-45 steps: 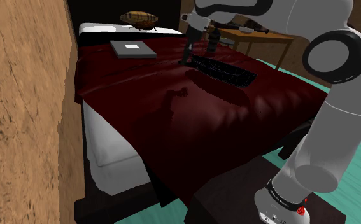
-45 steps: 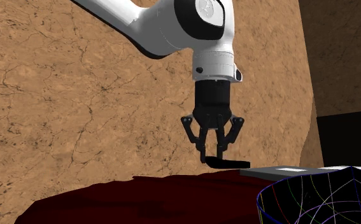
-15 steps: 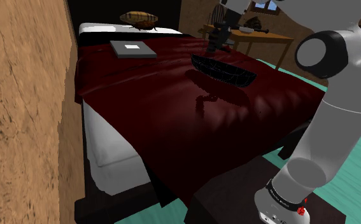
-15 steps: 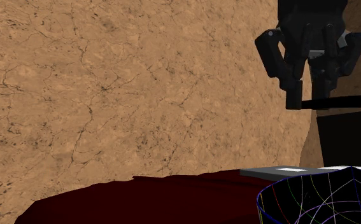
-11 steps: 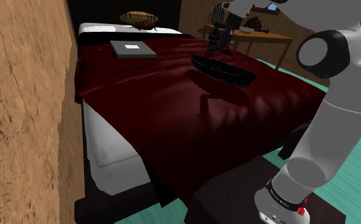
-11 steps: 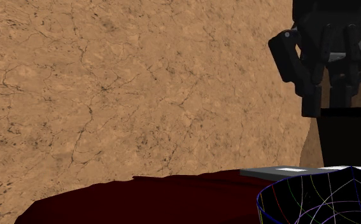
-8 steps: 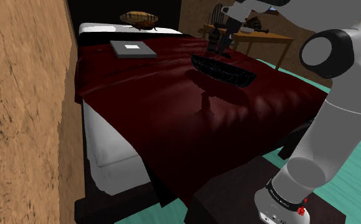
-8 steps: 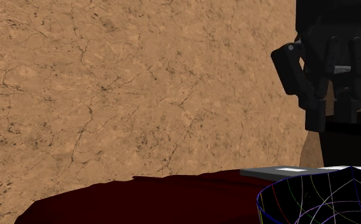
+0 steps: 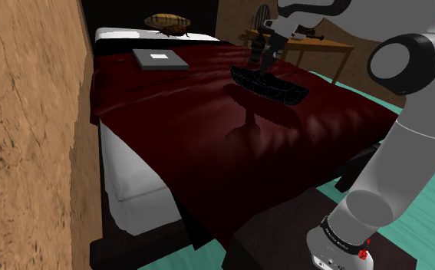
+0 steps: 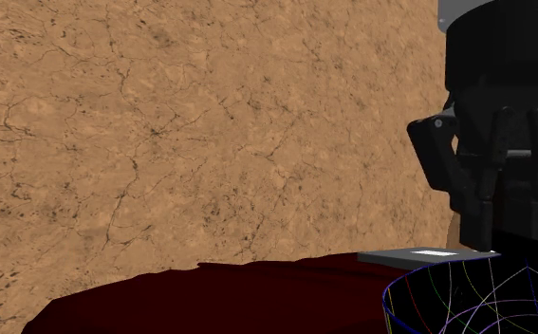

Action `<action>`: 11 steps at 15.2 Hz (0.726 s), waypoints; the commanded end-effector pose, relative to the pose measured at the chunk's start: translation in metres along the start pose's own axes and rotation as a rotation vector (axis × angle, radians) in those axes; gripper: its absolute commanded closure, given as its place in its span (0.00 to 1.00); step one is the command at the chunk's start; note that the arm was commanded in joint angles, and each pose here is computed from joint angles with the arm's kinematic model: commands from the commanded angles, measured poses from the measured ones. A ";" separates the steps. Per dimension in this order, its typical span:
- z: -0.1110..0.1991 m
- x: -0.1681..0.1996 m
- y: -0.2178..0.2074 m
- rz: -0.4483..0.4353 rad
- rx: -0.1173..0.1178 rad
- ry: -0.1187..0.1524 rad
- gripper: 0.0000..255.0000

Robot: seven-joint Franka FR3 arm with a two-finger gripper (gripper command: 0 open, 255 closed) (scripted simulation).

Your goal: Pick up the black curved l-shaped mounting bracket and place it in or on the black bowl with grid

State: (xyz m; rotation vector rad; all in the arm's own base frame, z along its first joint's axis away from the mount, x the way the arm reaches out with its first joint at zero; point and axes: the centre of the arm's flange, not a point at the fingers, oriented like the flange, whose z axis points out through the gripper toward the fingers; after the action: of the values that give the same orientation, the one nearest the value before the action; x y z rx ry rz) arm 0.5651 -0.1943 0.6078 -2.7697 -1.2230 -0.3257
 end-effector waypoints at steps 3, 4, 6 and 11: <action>0.004 -0.001 0.001 0.000 0.000 0.000 1.00; 0.004 -0.001 0.001 0.000 0.000 0.000 1.00; 0.004 -0.001 0.001 0.000 0.000 0.000 1.00; 0.004 -0.001 0.001 0.000 0.000 0.000 0.00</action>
State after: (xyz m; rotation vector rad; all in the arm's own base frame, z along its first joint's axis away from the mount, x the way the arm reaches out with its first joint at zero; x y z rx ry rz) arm 0.5658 -0.1945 0.6038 -2.7701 -1.2231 -0.3262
